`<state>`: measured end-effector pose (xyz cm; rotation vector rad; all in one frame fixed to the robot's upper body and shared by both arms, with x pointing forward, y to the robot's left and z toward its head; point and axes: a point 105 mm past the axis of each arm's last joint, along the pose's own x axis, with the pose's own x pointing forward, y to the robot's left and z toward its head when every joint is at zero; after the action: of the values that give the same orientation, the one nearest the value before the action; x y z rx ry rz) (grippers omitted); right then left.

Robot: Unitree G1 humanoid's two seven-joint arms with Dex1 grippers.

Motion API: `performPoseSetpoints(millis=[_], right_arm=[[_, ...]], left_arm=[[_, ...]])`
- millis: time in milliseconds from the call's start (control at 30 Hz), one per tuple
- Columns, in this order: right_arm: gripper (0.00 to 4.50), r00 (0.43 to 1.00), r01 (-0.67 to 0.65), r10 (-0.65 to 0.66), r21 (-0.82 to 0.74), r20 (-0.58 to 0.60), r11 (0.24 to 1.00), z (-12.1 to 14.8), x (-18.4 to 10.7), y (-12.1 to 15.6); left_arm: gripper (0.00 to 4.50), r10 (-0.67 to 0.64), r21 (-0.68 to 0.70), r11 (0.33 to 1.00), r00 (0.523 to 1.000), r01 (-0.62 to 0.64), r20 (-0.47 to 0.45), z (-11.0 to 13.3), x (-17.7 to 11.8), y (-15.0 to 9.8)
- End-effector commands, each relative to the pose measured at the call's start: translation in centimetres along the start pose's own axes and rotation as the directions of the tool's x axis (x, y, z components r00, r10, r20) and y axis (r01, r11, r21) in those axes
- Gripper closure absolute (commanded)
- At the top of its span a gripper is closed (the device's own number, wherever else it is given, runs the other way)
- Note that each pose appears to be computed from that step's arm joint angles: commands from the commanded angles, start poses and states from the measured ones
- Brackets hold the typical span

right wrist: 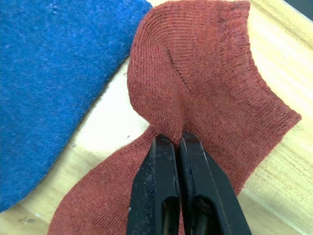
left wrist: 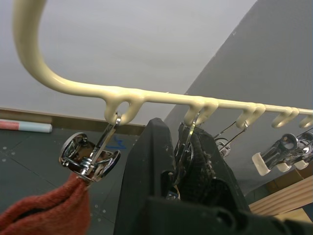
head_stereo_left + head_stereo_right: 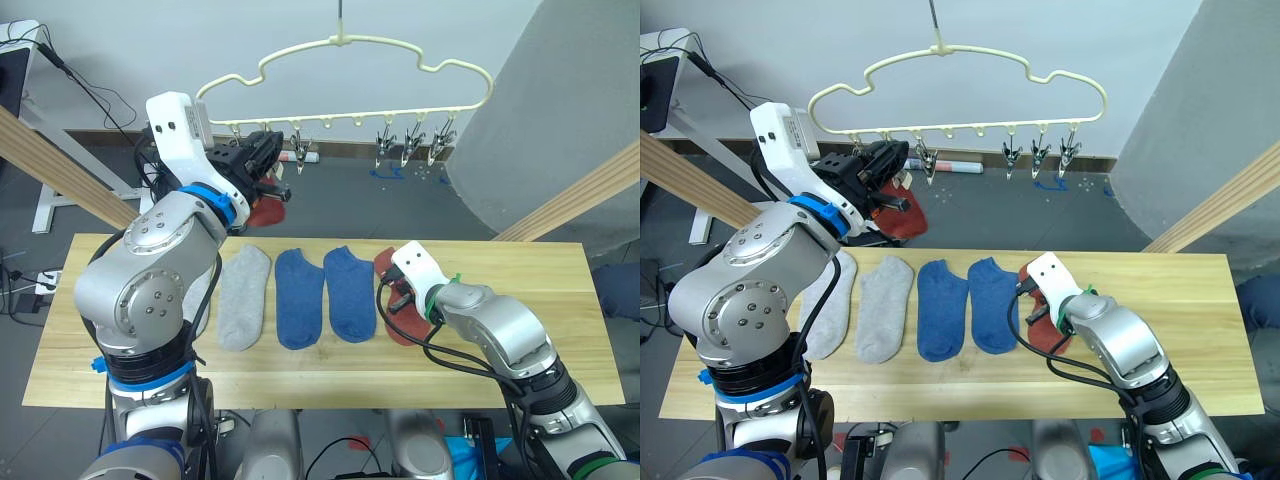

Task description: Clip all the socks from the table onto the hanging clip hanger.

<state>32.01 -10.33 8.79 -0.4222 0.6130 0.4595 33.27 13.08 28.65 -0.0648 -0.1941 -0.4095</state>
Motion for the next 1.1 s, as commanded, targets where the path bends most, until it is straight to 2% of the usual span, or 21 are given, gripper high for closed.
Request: performPoseSetpoints(millis=[33, 133, 367, 500, 767, 1100], right_arm=[[4.47, 0.995, -0.002, 0.001, 0.012, 0.098, 1.0, 2.5, -2.1, -0.6], [4.47, 0.984, -0.042, 0.036, 0.031, 0.172, 0.999, 4.3, -3.7, -0.4], [4.47, 0.965, -0.104, 0.086, 0.062, 0.249, 0.993, 5.9, -5.5, 0.4], [4.47, 0.919, -0.209, 0.164, 0.091, 0.359, 0.974, 8.2, -6.5, 2.5], [4.47, 0.853, -0.274, 0.166, 0.154, 0.494, 0.949, 11.9, -6.6, 4.2], [4.47, 0.783, -0.336, 0.148, 0.21, 0.604, 0.918, 15.2, -6.6, 5.3]], left_arm=[[4.28, -0.012, -0.004, 1.0, 0.998, 0.012, 0.058, 1.4, -0.3, 0.0], [4.28, -0.008, -0.021, 1.0, 0.998, 0.009, 0.057, 1.4, -0.3, 0.3], [4.28, 0.001, -0.036, 0.999, 0.998, 0.001, 0.055, 1.6, -0.1, 1.0], [4.28, -0.01, -0.063, 0.998, 0.999, 0.013, 0.053, 1.7, 0.2, 0.9], [4.28, -0.007, -0.125, 0.992, 0.999, 0.013, 0.05, 2.2, 0.7, 1.3], [4.28, -0.008, -0.098, 0.995, 1.0, 0.01, 0.016, 2.6, 0.4, 1.8]])
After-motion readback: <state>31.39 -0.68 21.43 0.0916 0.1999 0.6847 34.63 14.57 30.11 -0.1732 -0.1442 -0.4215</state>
